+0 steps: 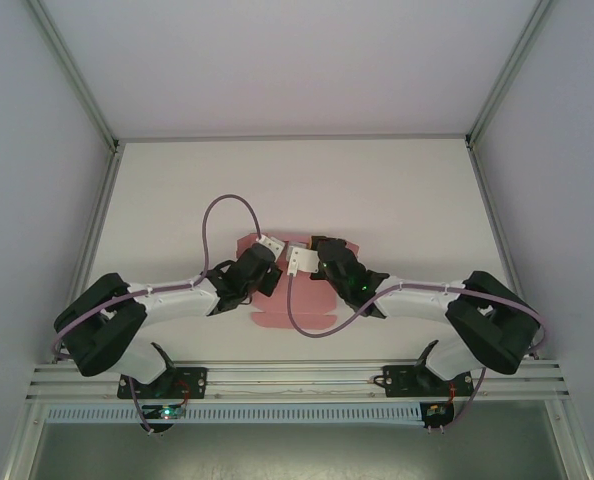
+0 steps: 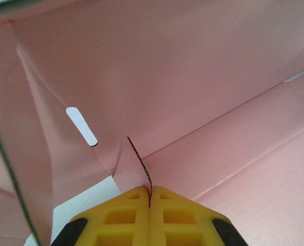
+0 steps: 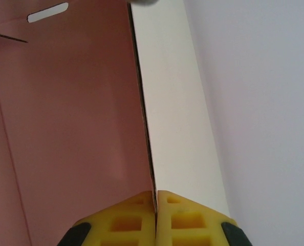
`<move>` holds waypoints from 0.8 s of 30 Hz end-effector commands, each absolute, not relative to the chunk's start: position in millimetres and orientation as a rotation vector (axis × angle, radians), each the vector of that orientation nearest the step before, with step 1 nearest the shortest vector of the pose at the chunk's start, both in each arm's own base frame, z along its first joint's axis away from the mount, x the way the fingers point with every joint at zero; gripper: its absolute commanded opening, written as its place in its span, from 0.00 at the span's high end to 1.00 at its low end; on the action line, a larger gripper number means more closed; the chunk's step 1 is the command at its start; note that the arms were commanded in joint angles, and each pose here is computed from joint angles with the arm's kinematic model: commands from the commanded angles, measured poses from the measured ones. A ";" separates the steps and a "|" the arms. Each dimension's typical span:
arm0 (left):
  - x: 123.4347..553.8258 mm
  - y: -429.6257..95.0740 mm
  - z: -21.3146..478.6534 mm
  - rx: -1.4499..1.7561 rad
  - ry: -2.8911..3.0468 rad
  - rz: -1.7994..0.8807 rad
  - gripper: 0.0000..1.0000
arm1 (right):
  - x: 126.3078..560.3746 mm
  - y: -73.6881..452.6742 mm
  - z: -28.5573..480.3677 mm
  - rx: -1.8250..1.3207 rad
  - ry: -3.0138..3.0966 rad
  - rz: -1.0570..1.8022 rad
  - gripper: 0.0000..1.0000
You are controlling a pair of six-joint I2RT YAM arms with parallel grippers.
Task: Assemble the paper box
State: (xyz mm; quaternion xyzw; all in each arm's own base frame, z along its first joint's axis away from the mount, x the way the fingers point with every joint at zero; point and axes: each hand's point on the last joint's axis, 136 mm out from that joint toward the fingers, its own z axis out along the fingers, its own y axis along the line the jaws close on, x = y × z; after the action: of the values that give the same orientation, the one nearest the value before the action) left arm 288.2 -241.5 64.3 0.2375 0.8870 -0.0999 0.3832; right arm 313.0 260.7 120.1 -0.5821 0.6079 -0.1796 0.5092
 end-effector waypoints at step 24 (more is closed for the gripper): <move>278.1 -174.9 154.8 0.211 2.073 -0.173 0.00 | 323.1 266.1 117.9 -1.430 1.308 -0.646 1.00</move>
State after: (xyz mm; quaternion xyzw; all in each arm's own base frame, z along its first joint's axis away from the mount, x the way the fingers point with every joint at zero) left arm 279.4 -193.7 153.5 0.1234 0.8537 -0.1035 0.4953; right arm 325.1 264.1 113.7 -0.5979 0.5635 -0.2541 0.5103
